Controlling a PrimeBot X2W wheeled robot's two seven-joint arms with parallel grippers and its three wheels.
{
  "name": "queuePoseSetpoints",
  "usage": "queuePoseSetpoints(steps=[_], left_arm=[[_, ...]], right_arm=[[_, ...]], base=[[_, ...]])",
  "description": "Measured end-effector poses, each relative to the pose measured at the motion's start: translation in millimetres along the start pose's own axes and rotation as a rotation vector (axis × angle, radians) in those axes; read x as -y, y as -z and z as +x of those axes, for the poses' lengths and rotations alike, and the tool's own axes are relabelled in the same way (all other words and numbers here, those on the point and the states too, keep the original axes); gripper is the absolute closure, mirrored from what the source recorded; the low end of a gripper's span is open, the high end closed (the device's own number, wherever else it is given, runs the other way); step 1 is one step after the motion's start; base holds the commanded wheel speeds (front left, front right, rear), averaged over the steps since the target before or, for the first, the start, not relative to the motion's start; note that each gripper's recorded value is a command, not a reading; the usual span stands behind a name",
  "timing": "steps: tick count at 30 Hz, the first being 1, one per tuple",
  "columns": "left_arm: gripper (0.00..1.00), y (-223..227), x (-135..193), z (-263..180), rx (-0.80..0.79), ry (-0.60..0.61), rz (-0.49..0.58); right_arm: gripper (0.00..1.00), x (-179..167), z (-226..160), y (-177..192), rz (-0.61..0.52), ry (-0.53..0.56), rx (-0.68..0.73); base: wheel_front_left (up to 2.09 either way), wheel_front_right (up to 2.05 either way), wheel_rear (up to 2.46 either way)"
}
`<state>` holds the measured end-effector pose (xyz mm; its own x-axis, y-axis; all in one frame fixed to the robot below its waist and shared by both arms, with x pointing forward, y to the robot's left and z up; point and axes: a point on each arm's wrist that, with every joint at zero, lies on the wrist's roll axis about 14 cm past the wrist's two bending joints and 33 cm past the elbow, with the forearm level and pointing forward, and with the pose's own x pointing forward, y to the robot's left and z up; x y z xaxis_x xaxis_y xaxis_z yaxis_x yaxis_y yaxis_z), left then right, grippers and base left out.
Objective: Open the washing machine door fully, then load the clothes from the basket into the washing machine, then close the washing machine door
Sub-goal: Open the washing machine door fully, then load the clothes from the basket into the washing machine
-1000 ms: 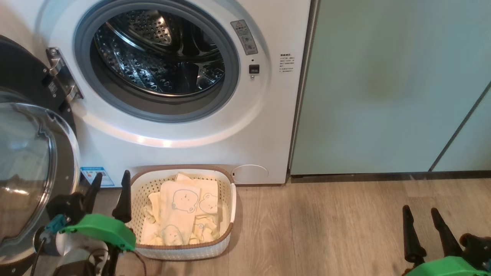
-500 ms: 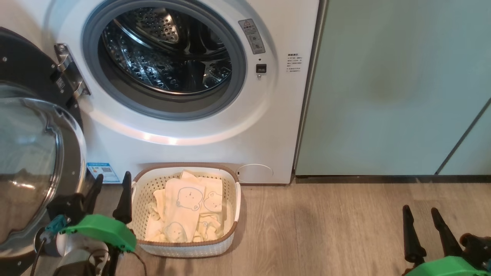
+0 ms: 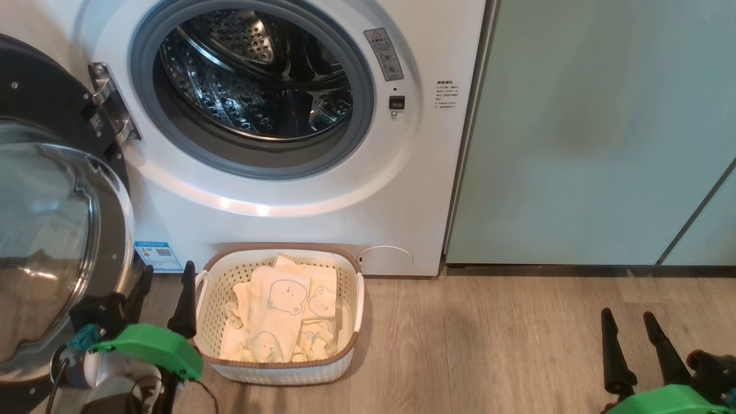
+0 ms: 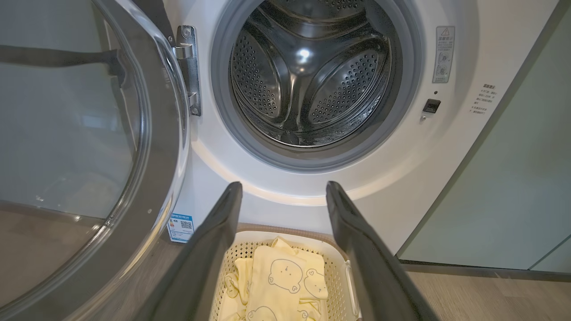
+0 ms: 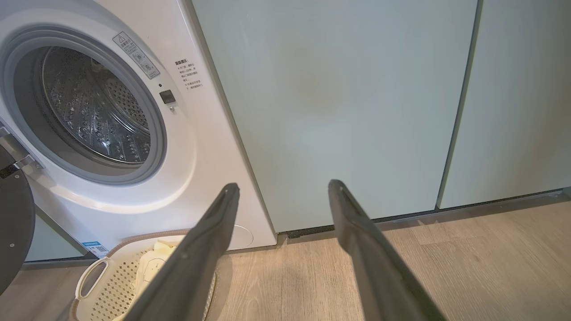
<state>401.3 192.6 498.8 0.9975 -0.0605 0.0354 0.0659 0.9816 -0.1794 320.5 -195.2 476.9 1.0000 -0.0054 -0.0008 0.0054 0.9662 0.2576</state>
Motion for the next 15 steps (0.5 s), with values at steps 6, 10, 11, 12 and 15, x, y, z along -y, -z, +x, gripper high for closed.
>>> queuePoseSetpoints(steps=[6,10,11,12,15], left_arm=[[0.0,1.2,0.5,-0.4,-0.003,0.001,-0.008],[0.0,2.1,4.9,0.1,-0.008,0.021,-0.015],[0.0,2.1,5.2,0.2,-0.009,0.025,-0.013],[0.0,1.5,4.7,0.4,-0.007,0.025,-0.015],[0.0,1.2,3.5,0.3,-0.007,0.023,-0.015]], right_arm=[[0.0,-1.1,0.7,1.0,0.0,-0.003,-0.003],[0.0,-2.8,0.8,2.0,0.0,-0.009,-0.007],[0.0,-2.9,0.9,2.3,0.0,-0.009,-0.008],[0.0,-2.9,1.0,2.5,0.0,-0.009,-0.008],[0.0,-3.3,0.5,3.7,0.001,-0.01,-0.012]], base=[[0.06,-0.06,0.0],[0.6,-0.6,0.0],[0.94,-0.94,0.0],[1.07,-1.07,0.0],[1.35,-1.35,0.0]])
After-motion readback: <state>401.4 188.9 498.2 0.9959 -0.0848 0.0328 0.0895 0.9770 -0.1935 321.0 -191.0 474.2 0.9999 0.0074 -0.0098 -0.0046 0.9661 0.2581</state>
